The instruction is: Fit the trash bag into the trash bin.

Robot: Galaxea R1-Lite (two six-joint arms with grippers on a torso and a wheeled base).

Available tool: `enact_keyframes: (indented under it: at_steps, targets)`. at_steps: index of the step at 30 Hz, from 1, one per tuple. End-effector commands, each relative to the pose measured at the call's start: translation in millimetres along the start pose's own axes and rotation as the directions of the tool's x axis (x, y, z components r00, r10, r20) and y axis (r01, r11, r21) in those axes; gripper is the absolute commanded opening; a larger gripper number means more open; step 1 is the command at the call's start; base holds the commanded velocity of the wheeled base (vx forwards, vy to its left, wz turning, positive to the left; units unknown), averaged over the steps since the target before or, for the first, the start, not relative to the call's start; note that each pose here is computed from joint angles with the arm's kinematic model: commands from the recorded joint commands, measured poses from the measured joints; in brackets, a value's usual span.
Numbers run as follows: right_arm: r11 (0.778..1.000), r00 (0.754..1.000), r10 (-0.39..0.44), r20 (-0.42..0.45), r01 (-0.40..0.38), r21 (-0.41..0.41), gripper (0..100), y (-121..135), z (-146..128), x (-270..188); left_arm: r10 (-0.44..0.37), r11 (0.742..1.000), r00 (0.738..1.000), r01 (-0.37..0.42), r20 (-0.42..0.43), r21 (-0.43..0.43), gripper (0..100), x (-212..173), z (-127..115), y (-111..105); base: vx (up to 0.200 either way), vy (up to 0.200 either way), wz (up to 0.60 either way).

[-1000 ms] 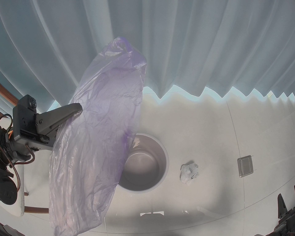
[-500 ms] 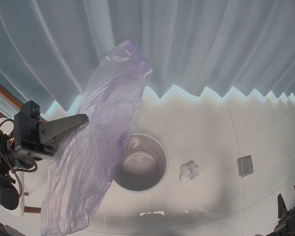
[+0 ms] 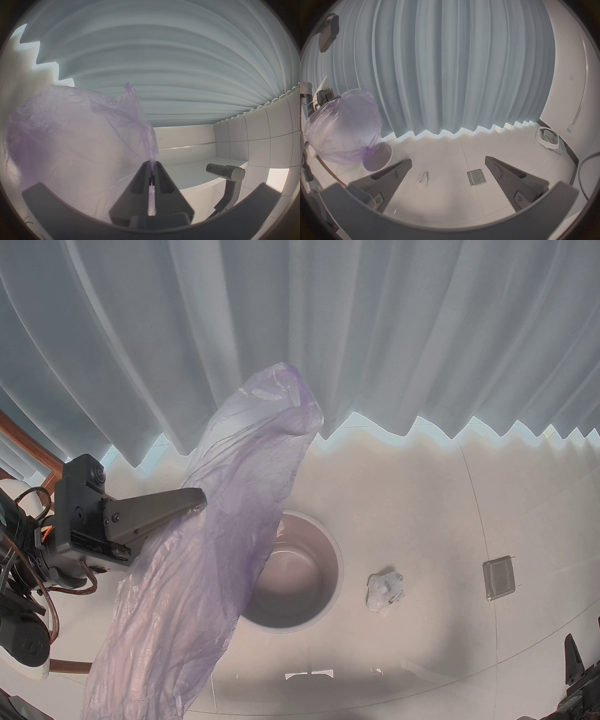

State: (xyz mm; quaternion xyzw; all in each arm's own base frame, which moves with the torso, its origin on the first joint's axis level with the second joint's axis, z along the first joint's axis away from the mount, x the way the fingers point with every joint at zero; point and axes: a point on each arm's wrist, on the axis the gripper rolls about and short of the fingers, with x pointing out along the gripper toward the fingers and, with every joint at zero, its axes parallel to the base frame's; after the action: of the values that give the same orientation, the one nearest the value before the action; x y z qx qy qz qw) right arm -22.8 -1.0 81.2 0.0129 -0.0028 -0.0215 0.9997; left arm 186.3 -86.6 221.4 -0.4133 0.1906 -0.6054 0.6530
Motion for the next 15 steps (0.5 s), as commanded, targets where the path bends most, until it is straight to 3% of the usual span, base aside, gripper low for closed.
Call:
enact_keyframes:
  at_steps: [1, 15]
  targets:
    - [1.0, 1.0, 0.0, -0.004, 0.0, 0.0, 100, -0.1, -5.2, 0.2, 0.014, 1.0, 1.0, -0.014, -0.007, -0.021, 0, 4.7, 3.2, 11.2, 0.0, 0.0, 0.0]
    - [1.0, 1.0, 0.0, -0.002, 0.0, 0.0, 100, -0.1, -5.2, 0.1, 0.071, 0.997, 0.997, -0.071, -0.012, -0.003, 0, 12.3, 10.6, 48.0, 0.0, 0.0, 0.0]
